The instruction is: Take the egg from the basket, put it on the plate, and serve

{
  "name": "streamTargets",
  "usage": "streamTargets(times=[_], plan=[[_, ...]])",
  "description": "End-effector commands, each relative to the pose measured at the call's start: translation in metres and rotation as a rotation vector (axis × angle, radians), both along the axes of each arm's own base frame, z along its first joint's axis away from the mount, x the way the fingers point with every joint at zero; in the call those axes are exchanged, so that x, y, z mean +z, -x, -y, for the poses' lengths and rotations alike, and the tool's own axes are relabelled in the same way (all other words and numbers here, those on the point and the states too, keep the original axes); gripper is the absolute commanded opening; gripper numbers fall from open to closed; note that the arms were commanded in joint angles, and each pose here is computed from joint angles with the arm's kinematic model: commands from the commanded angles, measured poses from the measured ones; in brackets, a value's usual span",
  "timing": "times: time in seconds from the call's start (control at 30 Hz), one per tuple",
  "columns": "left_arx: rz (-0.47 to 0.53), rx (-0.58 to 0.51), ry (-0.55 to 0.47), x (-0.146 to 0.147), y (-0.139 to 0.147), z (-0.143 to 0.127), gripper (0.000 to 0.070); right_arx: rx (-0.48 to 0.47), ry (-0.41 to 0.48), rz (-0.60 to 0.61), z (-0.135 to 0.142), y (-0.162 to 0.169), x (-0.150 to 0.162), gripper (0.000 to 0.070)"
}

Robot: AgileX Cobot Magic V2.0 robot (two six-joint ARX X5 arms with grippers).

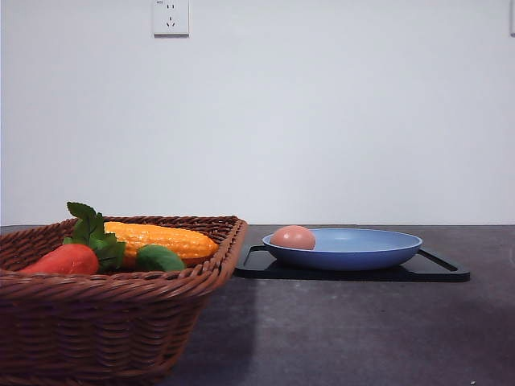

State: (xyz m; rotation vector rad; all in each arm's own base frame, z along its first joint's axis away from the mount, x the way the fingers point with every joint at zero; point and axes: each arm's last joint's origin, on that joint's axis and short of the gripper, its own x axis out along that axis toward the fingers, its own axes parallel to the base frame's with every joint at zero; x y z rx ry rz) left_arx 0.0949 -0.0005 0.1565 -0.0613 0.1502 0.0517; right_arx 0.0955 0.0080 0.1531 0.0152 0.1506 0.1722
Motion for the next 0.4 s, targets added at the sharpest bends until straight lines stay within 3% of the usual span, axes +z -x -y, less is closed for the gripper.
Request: streamTargets(times=[0.0, 0.37], plan=[[-0.032, 0.003, -0.002, -0.0095, -0.0011, -0.0002, 0.0000, -0.004, -0.016, -0.004, 0.0001, -0.0003, -0.0018, 0.0000], [-0.032, 0.002, -0.002, -0.0095, -0.0011, -0.0002, 0.0000, -0.004, -0.016, -0.004, 0.0001, -0.0003, -0.0019, 0.0000]])
